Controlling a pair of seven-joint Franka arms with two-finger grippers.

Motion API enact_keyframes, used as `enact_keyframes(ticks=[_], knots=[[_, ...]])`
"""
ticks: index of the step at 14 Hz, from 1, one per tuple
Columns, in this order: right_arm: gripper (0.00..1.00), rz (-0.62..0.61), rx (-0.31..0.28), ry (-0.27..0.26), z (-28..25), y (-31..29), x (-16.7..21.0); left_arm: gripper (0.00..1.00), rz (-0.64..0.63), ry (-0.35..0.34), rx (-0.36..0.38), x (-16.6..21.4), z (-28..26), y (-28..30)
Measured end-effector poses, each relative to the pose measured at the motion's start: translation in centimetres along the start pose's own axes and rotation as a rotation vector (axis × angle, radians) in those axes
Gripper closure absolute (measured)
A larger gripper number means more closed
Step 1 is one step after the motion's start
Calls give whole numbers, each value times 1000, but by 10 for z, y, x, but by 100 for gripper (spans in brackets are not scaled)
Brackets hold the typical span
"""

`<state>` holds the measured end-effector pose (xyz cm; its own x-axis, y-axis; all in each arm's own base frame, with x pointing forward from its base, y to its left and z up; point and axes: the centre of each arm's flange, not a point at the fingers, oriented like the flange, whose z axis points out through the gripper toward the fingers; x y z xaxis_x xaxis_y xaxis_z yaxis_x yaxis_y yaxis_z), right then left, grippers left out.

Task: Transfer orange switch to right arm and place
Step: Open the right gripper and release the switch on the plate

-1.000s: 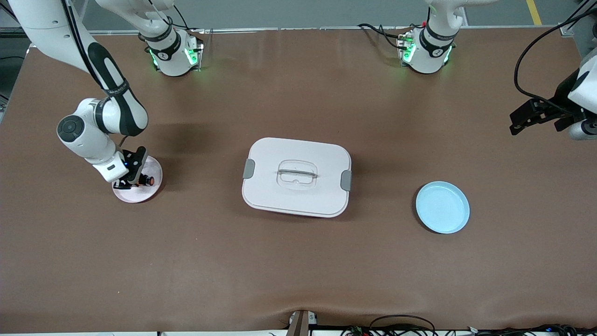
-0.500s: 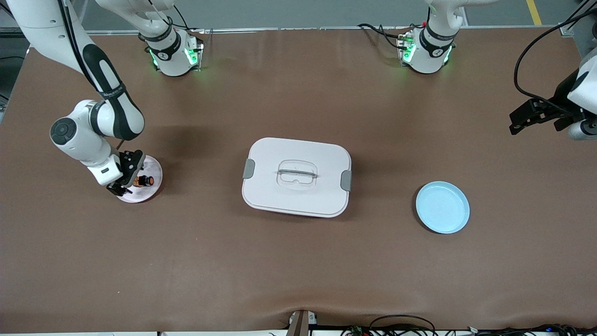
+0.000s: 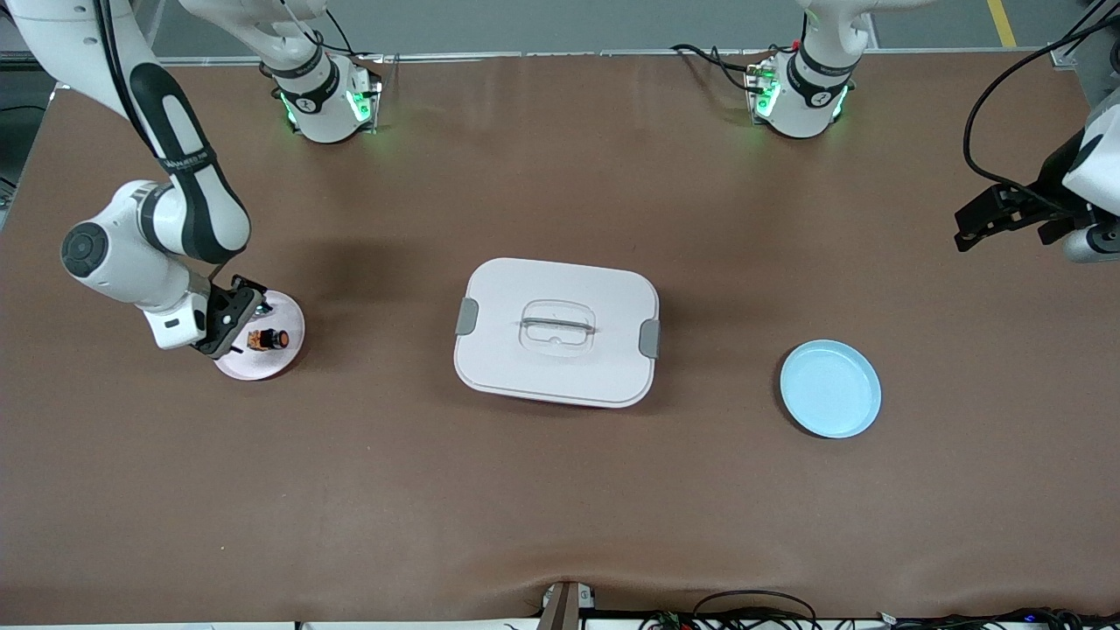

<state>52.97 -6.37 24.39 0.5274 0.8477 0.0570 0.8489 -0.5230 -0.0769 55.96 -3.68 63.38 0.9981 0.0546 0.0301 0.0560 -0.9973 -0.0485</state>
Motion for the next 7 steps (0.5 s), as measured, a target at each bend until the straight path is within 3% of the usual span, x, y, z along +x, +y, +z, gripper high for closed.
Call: enact_keyframes(ticks=[5,7], knots=[[0,164,48,7,-50,-13,-3,0,0,-4,1,0,1,0],[0,224,65,-20,-67,-19,-7,0,0,-5,1,0,1,0]])
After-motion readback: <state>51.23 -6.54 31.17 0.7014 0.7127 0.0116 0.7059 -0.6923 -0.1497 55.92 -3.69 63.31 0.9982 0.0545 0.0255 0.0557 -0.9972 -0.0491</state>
